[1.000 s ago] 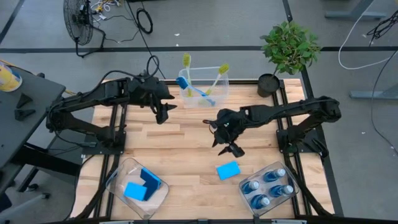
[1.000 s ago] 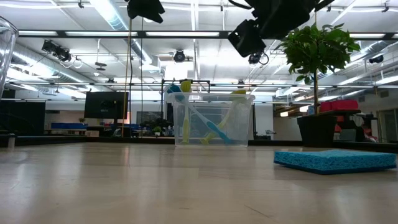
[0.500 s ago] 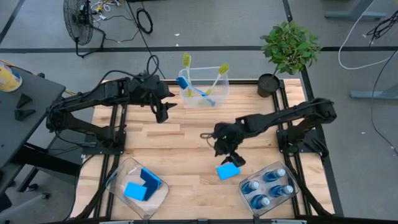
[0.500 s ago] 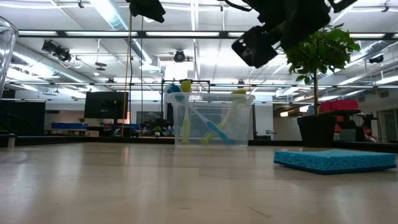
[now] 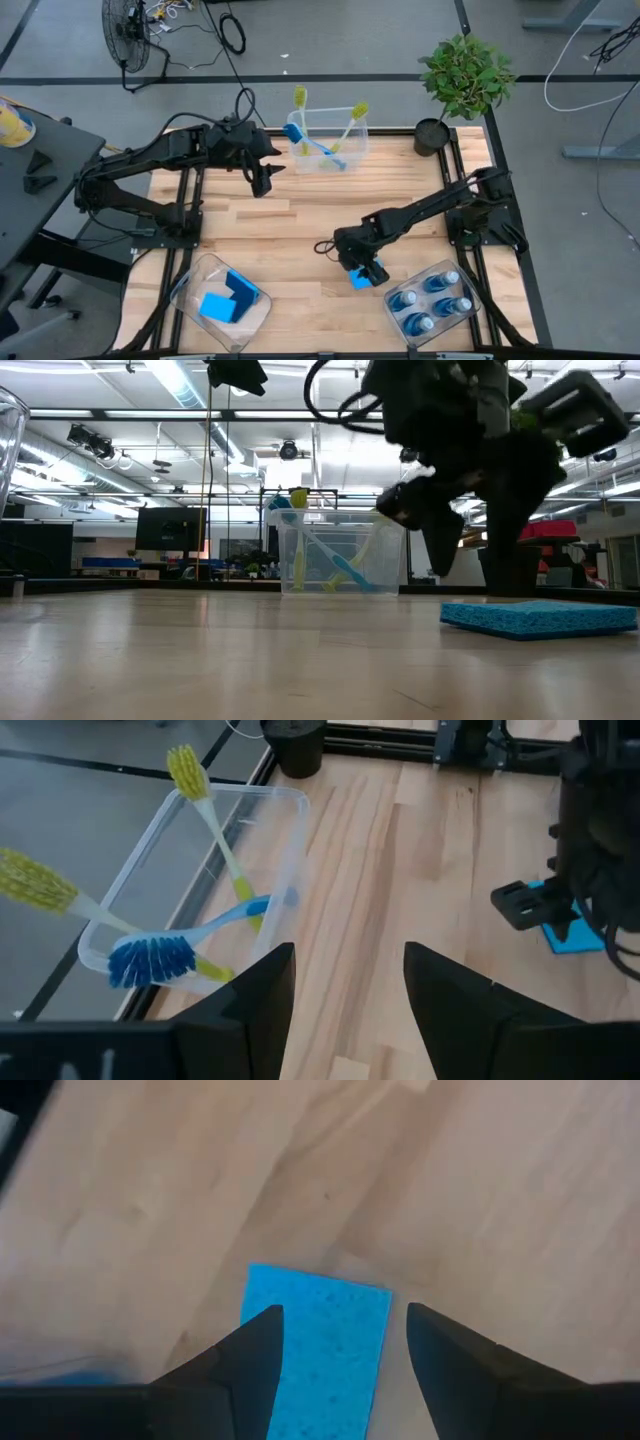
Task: Pick & Place Kitchen Sink Supplies
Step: Put the blue sponge into the bottom left transparent bin
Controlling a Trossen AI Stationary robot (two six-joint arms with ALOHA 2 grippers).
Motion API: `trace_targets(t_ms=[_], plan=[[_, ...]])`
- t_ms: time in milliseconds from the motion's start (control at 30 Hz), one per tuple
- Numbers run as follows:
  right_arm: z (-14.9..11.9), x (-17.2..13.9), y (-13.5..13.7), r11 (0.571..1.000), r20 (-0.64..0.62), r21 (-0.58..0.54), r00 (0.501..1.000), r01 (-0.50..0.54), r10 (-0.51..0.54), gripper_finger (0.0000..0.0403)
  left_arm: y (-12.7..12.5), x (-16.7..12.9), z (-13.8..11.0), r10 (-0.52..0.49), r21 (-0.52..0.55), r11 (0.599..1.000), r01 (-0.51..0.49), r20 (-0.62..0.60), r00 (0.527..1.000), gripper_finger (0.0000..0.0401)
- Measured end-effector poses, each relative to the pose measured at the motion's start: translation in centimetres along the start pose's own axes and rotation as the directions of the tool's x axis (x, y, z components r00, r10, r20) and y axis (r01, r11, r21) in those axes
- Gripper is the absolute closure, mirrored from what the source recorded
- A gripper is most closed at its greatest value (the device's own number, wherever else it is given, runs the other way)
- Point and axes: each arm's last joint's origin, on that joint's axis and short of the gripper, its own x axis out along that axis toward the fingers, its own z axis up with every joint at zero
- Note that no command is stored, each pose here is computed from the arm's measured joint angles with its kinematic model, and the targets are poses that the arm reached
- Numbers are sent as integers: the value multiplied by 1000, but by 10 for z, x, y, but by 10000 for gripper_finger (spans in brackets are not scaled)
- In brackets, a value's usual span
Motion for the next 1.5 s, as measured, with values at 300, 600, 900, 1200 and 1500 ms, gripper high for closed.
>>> trace_targets(t_ms=[300,600,900,1200,1500], plan=[[-3,23,-2,997,-61,39,996,68,-65,191,1,0,0,26,-11,1000,-26,1,1000,209],[-3,35,4,997,-79,29,994,72,-69,191,1,0,0,26,-16,1000,-26,4,1000,208],[-2,38,6,998,-76,6,995,67,-67,277,1,0,1,26,-15,1000,-26,6,1000,209],[0,39,6,998,-55,19,997,56,-55,381,1,0,1,26,-11,1000,-26,6,1000,209],[3,14,4,991,-7,56,992,123,-123,401,1,0,1,50,-8,999,-50,6,999,209]])
